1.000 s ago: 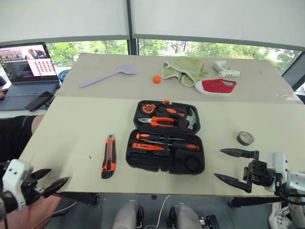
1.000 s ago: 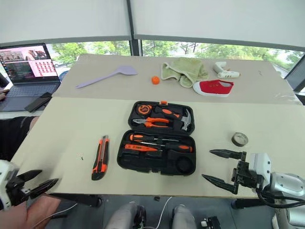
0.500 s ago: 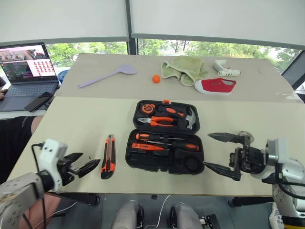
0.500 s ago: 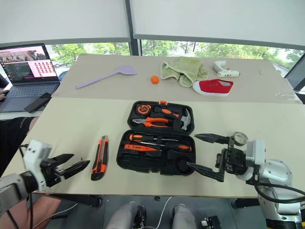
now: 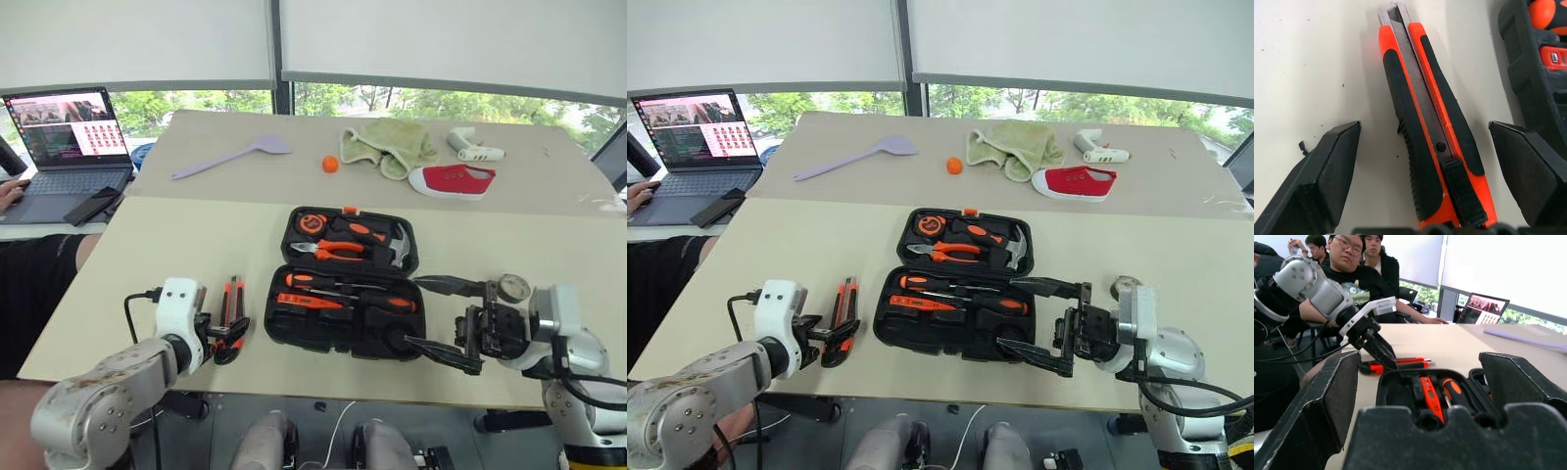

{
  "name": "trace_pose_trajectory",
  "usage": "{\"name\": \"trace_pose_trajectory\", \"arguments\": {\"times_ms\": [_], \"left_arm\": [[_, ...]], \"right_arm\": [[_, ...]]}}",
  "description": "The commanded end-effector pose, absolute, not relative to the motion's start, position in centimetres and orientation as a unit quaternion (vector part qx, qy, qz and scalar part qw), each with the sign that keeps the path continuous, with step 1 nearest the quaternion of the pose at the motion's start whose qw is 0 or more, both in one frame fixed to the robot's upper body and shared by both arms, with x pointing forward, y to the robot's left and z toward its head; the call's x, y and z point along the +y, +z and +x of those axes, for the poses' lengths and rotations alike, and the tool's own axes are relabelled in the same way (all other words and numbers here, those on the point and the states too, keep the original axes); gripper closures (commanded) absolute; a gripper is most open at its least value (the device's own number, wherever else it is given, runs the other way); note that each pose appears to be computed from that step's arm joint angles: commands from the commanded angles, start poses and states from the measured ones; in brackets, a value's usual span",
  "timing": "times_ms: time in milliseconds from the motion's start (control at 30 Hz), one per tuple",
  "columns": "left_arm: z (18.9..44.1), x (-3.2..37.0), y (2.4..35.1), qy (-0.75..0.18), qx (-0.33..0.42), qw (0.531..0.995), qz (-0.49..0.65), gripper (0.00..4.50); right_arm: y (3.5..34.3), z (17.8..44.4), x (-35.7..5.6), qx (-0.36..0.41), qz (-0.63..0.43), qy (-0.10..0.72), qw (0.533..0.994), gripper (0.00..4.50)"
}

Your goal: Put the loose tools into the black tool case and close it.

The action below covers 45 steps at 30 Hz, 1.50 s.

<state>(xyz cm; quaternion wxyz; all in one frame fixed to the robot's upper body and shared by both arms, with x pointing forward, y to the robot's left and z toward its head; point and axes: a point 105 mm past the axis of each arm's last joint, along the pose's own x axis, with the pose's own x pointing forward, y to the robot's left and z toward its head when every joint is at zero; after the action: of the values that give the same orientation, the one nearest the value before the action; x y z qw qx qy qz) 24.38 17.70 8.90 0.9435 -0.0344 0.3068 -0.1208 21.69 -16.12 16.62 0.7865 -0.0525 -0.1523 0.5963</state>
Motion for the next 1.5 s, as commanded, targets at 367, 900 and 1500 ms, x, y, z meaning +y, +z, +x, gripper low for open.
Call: {"name": "trace_pose_trajectory", "arguments": {"times_ms": [367,900,1500], "left_arm": [[23.7,20.1,8.0,-0.114,0.328,0.938,0.010,2.89],[24.4,13.8,16.5,-0.684,0.097,0.688,0.224,2.89],[29.0,6.2,12.6,-0.733,0.143,0.578,0.330,2.89]], "right_arm": [[17.5,22.1,-16.6,-0.170,-0.047,0.584,0.792,0.00],[17.9,21.9,-19.4,-0.119,-0.091,0.539,0.829,0.00],[16.9,18.1,-21.0,-0.042,-0.075,0.490,0.868,0.00]]}}
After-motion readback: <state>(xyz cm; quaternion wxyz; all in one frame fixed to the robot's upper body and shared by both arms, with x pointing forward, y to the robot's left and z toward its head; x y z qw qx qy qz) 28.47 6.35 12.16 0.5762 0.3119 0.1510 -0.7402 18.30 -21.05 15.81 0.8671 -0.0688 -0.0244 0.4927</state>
